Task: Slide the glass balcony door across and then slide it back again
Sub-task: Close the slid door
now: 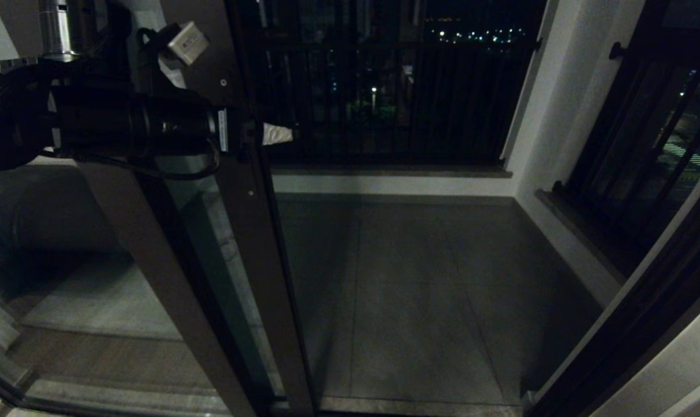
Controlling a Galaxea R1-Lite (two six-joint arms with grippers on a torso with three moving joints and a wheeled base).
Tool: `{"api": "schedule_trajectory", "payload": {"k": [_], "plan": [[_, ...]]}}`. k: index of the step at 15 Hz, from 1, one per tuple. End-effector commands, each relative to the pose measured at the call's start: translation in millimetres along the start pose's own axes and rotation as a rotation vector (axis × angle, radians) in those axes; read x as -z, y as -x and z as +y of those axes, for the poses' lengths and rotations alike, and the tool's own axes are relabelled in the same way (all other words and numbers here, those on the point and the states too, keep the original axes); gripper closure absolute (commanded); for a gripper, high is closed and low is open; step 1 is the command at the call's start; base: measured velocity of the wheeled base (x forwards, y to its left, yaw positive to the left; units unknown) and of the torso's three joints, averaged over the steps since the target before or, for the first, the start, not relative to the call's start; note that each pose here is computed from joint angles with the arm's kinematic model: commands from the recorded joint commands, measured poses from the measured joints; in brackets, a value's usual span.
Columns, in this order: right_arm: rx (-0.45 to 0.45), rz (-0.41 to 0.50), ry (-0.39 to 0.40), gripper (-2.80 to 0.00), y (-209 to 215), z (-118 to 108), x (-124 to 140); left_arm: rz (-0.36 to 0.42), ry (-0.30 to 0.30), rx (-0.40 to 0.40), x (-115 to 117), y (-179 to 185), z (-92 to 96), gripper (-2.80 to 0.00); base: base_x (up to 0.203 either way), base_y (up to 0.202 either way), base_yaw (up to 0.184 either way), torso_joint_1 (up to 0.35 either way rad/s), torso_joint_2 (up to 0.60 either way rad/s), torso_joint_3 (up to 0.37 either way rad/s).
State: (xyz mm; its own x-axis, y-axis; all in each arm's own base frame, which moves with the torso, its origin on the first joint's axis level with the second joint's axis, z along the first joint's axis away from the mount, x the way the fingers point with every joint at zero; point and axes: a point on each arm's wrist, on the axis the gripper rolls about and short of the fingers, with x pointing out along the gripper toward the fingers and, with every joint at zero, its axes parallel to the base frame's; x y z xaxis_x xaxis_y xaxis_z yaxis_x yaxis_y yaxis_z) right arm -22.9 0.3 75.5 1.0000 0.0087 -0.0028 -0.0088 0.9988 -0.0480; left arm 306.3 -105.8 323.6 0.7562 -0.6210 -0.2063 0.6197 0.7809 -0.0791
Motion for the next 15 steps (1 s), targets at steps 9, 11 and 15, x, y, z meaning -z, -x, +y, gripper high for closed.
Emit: {"api": "schedule_trajectory", "payload": {"k": [9,11,15], "plan": [[-0.002,0.002,0.001,0.0,-0.1,0.0,0.0,0.017,0.008,-0.01,3.9,6.8,-0.4,-2.8,0.0,0.0,0.0,0.0,0.0,0.0],[-0.001,0.002,0.001,0.0,-0.1,0.0,0.0,0.01,0.006,-0.007,1.9,6.3,-0.7,-2.8,0.0,0.0,0.0,0.0,0.0,0.0],[-0.001,0.002,0.001,0.0,-0.1,0.0,0.0,0.009,0.005,0.001,1.3,5.5,-2.5,-2.8,0.0,0.0,0.0,0.0,0.0,0.0]]}}
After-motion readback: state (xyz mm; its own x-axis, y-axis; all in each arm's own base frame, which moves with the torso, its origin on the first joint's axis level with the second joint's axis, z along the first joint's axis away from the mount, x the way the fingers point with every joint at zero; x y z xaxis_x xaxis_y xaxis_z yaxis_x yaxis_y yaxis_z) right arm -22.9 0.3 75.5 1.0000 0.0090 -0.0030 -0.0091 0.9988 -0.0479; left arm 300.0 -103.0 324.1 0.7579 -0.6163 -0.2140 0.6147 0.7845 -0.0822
